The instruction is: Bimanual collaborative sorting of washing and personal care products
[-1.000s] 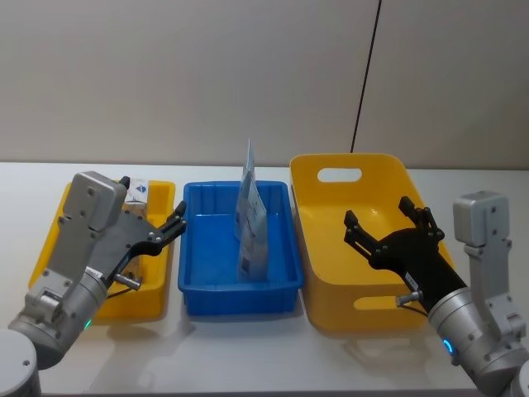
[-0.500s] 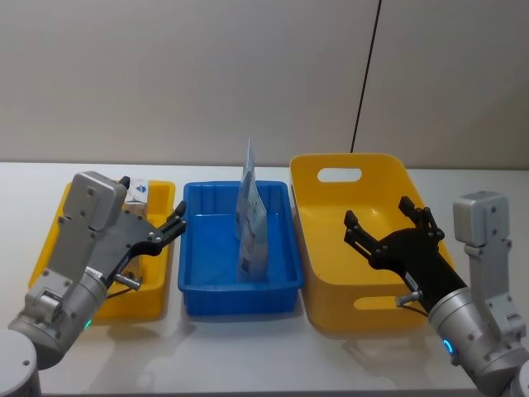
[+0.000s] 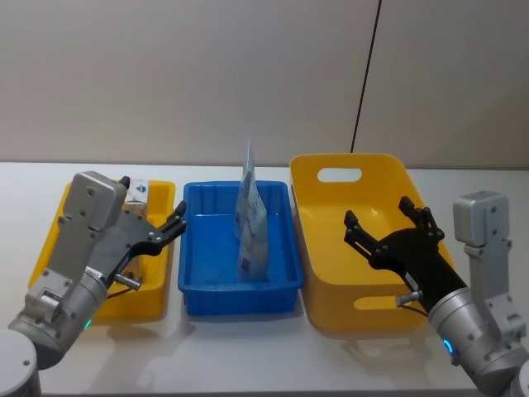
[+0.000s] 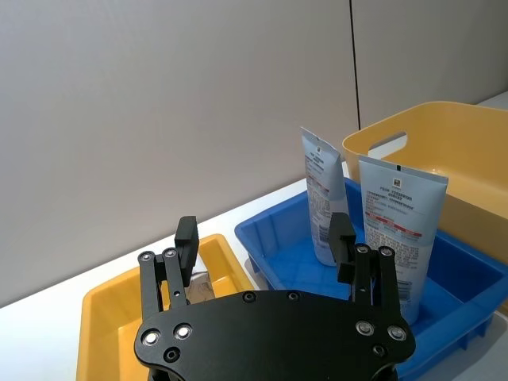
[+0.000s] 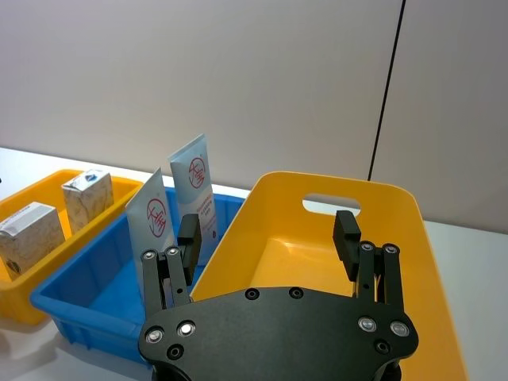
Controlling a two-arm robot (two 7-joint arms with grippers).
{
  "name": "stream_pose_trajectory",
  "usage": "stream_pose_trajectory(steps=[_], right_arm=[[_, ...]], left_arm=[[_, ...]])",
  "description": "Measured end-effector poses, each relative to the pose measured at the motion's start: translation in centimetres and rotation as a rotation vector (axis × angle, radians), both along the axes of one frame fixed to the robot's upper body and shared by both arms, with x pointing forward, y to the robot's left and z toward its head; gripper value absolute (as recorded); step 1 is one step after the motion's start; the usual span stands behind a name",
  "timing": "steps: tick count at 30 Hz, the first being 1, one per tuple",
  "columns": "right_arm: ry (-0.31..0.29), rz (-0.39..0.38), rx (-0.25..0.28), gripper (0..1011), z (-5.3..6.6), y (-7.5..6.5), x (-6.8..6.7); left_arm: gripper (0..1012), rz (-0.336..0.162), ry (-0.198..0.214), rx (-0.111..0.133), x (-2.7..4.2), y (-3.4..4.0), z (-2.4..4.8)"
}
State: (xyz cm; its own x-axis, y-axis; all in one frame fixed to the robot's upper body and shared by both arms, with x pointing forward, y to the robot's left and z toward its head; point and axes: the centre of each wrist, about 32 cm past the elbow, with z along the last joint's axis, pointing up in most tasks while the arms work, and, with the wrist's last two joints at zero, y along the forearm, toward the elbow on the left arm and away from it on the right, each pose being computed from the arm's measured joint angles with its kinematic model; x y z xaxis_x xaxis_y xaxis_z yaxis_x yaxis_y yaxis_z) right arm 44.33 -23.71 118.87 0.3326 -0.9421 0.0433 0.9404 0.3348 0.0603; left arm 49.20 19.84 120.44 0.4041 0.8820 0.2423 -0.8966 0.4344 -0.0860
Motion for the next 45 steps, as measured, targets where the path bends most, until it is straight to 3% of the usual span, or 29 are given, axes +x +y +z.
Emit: stream_pose_trajectory(steps=[5, 13, 30, 36, 45], right_arm=[[0.0, 0.0, 0.0, 1002, 0.0, 0.0, 0.0], [0.0, 0.0, 0.0, 1002, 0.0, 0.0, 0.0], [0.0, 0.0, 0.0, 1002, 0.0, 0.0, 0.0], [0.0, 0.0, 0.0, 1002, 0.0, 0.0, 0.0], [0.0, 0.0, 0.0, 1002, 0.0, 0.0, 0.0]], left_arm=[[1000, 0.003, 0.009, 0.003, -0.03, 0.01, 0.03], [1000, 0.027, 0.067, 0.019, -0.28, 0.01, 0.27], [1000, 0.107, 0.284, 0.074, -0.81, 0.47, 1.07], [1000, 0.113, 0.333, 0.089, -0.55, 0.74, 1.03], [1000, 0.111, 0.377, 0.105, 0.53, 1.09, 0.78]])
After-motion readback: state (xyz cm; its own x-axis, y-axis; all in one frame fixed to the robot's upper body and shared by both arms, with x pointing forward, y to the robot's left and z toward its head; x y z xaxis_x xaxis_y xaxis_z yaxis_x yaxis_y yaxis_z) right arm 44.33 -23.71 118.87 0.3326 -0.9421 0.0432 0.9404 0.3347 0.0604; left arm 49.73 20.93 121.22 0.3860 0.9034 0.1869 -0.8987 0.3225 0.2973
